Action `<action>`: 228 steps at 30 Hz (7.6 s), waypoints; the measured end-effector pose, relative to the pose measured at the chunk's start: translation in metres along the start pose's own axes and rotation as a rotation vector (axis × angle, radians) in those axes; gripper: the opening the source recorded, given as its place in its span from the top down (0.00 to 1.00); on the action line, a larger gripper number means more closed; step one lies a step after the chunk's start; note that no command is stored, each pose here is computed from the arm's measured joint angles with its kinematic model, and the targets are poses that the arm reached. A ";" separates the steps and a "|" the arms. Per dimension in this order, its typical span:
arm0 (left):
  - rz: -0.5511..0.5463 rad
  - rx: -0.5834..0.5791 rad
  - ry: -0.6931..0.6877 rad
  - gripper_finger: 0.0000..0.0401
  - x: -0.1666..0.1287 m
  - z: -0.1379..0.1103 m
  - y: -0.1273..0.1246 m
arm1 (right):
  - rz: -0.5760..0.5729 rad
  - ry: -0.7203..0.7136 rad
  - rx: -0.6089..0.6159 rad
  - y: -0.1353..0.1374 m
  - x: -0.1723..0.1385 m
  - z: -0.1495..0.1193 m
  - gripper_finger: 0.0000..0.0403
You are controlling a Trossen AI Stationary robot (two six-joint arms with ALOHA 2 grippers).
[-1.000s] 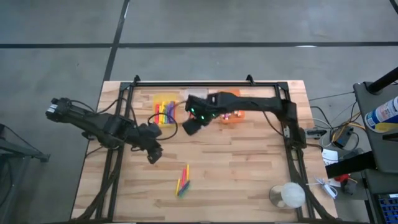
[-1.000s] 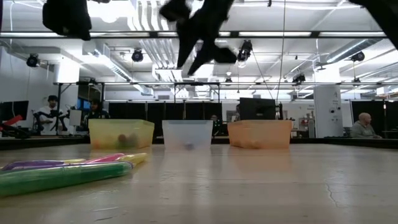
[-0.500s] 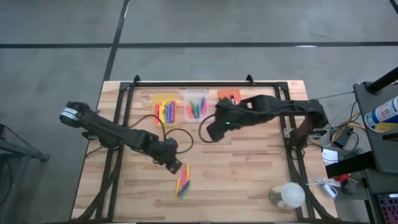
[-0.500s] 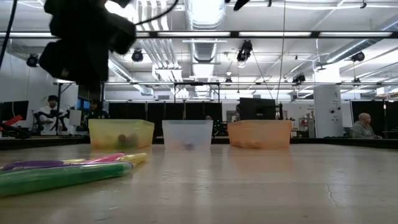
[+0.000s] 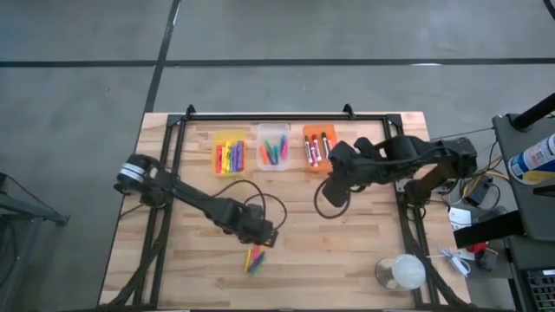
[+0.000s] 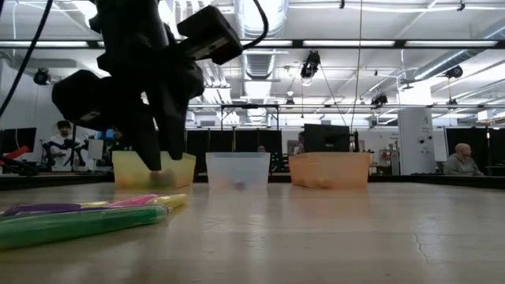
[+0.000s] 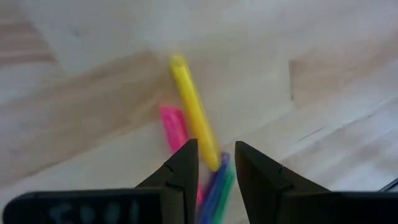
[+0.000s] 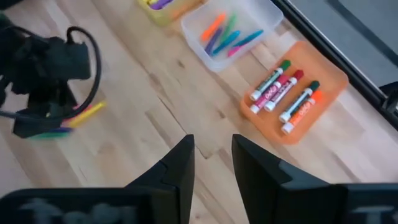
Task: Pick & Place Markers
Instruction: Put the pink pen into the white bin, then put the top yellow pen into the white bin, then put the yellow pen into the white bin
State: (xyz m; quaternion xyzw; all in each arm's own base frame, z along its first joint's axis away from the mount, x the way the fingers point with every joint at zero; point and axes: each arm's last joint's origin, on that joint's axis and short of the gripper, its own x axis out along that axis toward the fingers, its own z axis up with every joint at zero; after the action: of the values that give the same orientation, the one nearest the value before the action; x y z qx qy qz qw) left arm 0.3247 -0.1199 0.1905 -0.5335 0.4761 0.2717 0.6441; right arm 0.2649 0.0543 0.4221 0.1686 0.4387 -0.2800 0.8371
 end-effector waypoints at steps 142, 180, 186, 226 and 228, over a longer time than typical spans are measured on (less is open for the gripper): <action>0.007 -0.192 -0.103 0.66 0.011 0.008 0.004 | -0.064 0.026 -0.182 0.001 0.025 -0.020 0.84; 0.088 -0.001 -0.237 0.92 0.028 0.082 -0.003 | -0.048 0.008 -0.171 0.003 0.025 -0.018 0.85; 0.013 0.036 -0.311 0.93 -0.002 0.122 -0.022 | -0.048 0.008 -0.177 0.003 0.025 -0.018 0.85; 0.020 0.005 -0.260 0.67 -0.070 0.237 0.012 | -0.043 0.007 -0.173 0.004 0.024 -0.019 0.85; 0.013 0.044 -0.231 0.67 -0.063 0.217 0.000 | -0.043 0.007 -0.174 0.004 0.024 -0.019 0.85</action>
State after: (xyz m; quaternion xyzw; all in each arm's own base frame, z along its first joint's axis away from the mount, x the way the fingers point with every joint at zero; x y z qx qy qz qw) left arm 0.3700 0.0949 0.2427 -0.4812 0.4079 0.3253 0.7044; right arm 0.2664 0.0596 0.3918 0.0869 0.4678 -0.2584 0.8407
